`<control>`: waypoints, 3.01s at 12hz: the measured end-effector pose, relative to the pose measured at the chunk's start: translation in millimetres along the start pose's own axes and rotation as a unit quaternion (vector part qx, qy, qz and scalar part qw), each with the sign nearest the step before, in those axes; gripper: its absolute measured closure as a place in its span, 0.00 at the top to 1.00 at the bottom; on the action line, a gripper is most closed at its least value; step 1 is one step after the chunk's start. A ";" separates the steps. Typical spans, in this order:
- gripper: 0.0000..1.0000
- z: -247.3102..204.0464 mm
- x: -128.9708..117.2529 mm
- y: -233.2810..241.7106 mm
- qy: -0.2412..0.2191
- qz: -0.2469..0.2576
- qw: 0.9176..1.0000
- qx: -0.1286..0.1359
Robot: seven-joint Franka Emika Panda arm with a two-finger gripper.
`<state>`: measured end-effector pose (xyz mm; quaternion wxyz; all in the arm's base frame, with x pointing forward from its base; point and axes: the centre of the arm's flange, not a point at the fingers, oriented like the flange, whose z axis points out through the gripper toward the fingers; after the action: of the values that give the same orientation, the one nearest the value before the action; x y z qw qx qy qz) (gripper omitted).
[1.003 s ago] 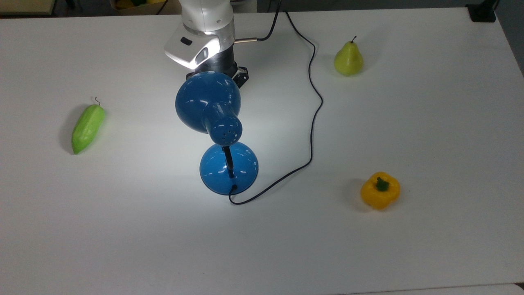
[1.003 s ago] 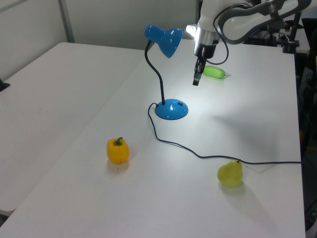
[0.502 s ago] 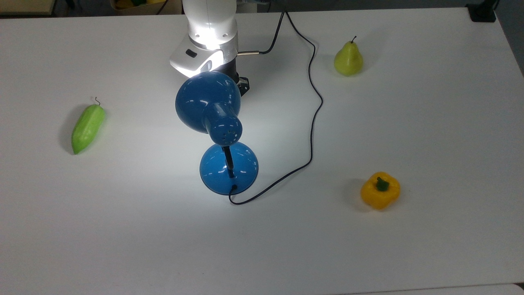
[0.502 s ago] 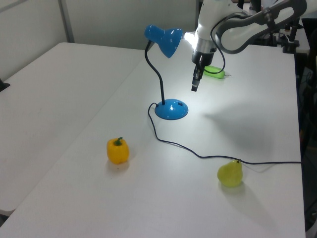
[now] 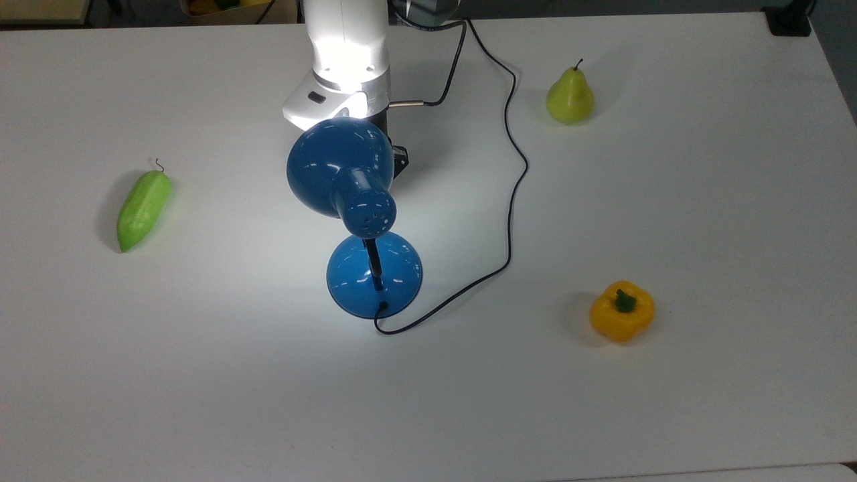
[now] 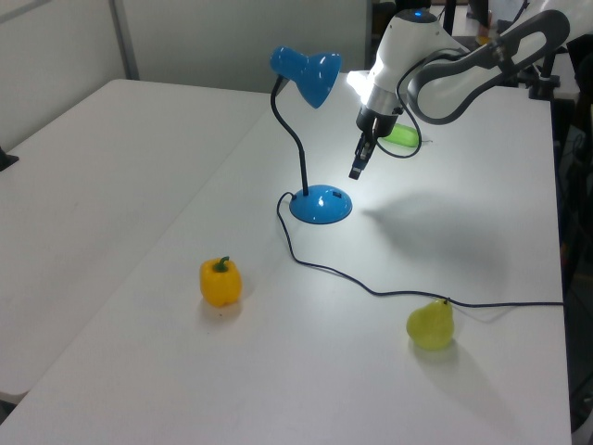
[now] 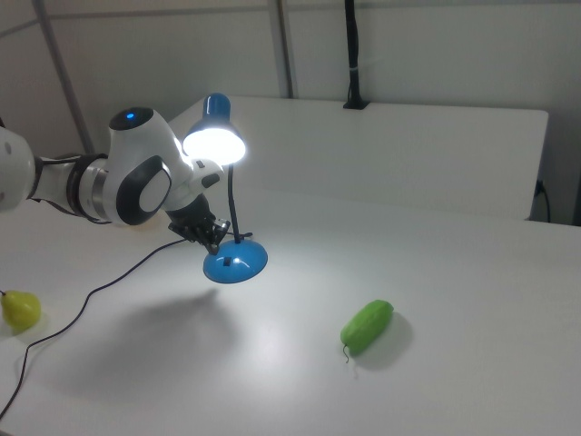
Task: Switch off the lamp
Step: 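Lower the gripper onto the switch on the lamp base, then press down on the lamp base switch with the gripper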
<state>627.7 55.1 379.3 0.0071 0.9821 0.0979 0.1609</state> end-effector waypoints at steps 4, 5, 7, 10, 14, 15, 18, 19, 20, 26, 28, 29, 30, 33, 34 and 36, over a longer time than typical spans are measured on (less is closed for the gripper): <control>0.01 13.0 4.0 0.1 0.031 0.000 1.000 -0.003; 0.01 17.4 3.5 0.0 0.031 0.000 1.000 -0.003; 0.01 24.1 2.4 -0.2 0.030 0.000 1.000 -0.002; 0.01 32.8 0.5 -0.5 0.027 0.000 1.000 -0.002; 0.01 40.5 1.1 -0.8 0.038 -0.002 0.999 -0.004; 0.01 42.4 1.3 -0.8 0.041 -0.002 0.999 -0.004; 0.01 48.3 -0.5 -1.4 0.037 -0.006 0.999 -0.006; 0.01 51.0 -1.4 -1.8 0.034 -0.008 0.999 -0.007; 0.01 52.6 -1.9 -2.1 0.033 -0.011 0.999 -0.008; 0.01 52.9 -1.9 -2.3 0.033 -0.013 0.999 -0.009; 0.01 53.5 -2.3 -2.2 0.032 -0.013 0.999 -0.008; 0.01 54.0 -2.7 -2.1 0.032 -0.013 0.999 -0.008; 0.01 55.1 -3.3 -2.1 0.031 -0.013 0.999 -0.008; 0.01 55.4 -3.5 -1.9 0.030 -0.013 0.999 -0.008; 0.01 55.7 -4.0 -1.7 0.029 -0.012 0.999 -0.008; 0.01 57.0 -8.5 -0.8 0.004 -0.012 1.000 -0.007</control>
<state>637.7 55.2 322.5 0.0152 0.9801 0.1082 0.1658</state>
